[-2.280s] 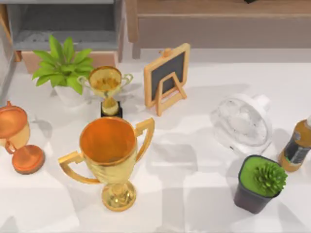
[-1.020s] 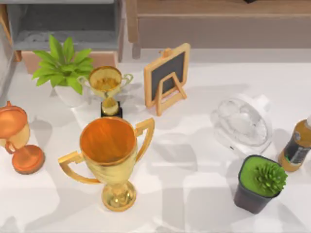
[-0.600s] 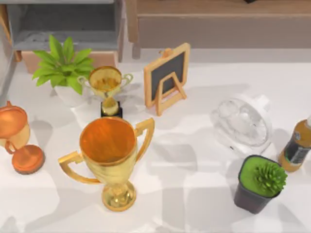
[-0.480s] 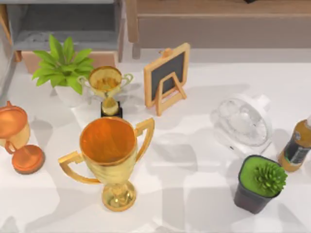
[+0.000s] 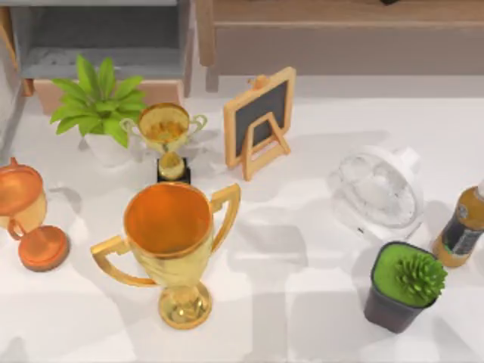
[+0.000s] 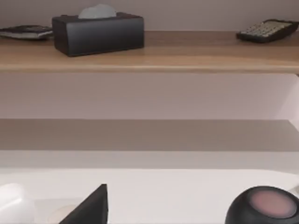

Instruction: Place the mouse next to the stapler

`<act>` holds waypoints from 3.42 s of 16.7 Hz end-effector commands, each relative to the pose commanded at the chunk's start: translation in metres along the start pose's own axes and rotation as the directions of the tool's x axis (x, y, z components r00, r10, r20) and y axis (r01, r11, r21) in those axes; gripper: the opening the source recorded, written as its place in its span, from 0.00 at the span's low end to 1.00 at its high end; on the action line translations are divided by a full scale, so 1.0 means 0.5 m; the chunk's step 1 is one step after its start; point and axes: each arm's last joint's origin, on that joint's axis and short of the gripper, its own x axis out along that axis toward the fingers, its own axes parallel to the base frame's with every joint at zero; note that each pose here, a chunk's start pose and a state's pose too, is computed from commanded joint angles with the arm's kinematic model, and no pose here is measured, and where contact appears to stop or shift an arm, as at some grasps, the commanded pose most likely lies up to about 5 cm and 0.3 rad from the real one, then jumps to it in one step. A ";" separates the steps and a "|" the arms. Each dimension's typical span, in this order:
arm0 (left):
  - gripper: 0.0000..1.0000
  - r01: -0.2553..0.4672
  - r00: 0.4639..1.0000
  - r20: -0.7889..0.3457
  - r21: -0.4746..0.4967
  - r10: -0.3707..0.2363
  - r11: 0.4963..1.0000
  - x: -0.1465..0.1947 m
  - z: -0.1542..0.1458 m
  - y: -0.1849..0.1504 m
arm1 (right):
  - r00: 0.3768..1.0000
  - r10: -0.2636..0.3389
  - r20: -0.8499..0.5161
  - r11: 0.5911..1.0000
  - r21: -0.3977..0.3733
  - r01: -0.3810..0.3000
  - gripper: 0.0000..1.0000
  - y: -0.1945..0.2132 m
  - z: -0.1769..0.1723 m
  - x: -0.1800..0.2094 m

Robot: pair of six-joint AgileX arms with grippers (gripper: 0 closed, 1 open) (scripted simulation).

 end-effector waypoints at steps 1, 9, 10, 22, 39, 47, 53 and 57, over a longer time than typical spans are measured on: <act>0.00 -0.009 1.000 0.028 0.002 0.008 1.000 -0.027 -0.004 -0.001 | 1.000 0.000 0.000 1.000 0.000 0.000 1.00 0.000 0.000 0.000; 0.00 -0.098 0.967 0.235 0.003 0.094 0.995 -0.223 -0.092 -0.012 | 1.000 0.000 0.000 1.000 0.000 0.000 1.00 0.000 0.000 0.000; 0.00 -0.107 0.964 0.243 -0.001 0.104 0.994 -0.235 -0.110 -0.011 | 1.000 0.000 0.000 1.000 0.000 0.000 1.00 0.000 0.000 0.000; 0.00 -0.105 0.990 0.088 -0.017 0.106 0.994 -0.141 -0.344 -0.031 | 1.000 0.000 0.000 1.000 0.000 0.000 1.00 0.000 0.000 0.000; 0.00 0.015 0.997 -0.075 0.012 -0.014 1.000 -0.009 -0.451 -0.077 | 1.000 0.000 0.000 1.000 0.000 0.000 1.00 0.000 0.000 0.000; 0.00 -0.007 0.999 -0.036 0.016 0.007 1.000 -0.021 -0.444 -0.075 | 1.000 0.000 0.000 1.000 0.000 0.000 1.00 0.000 0.000 0.000; 0.00 -0.025 1.000 -0.005 0.016 0.025 1.000 -0.026 -0.437 -0.071 | 1.000 0.000 0.000 1.000 0.000 0.000 1.00 0.000 0.000 0.000; 0.00 -0.025 1.000 -0.007 0.014 0.025 1.000 -0.019 -0.438 -0.069 | 1.000 0.000 0.000 1.000 0.000 0.000 1.00 0.000 0.000 0.000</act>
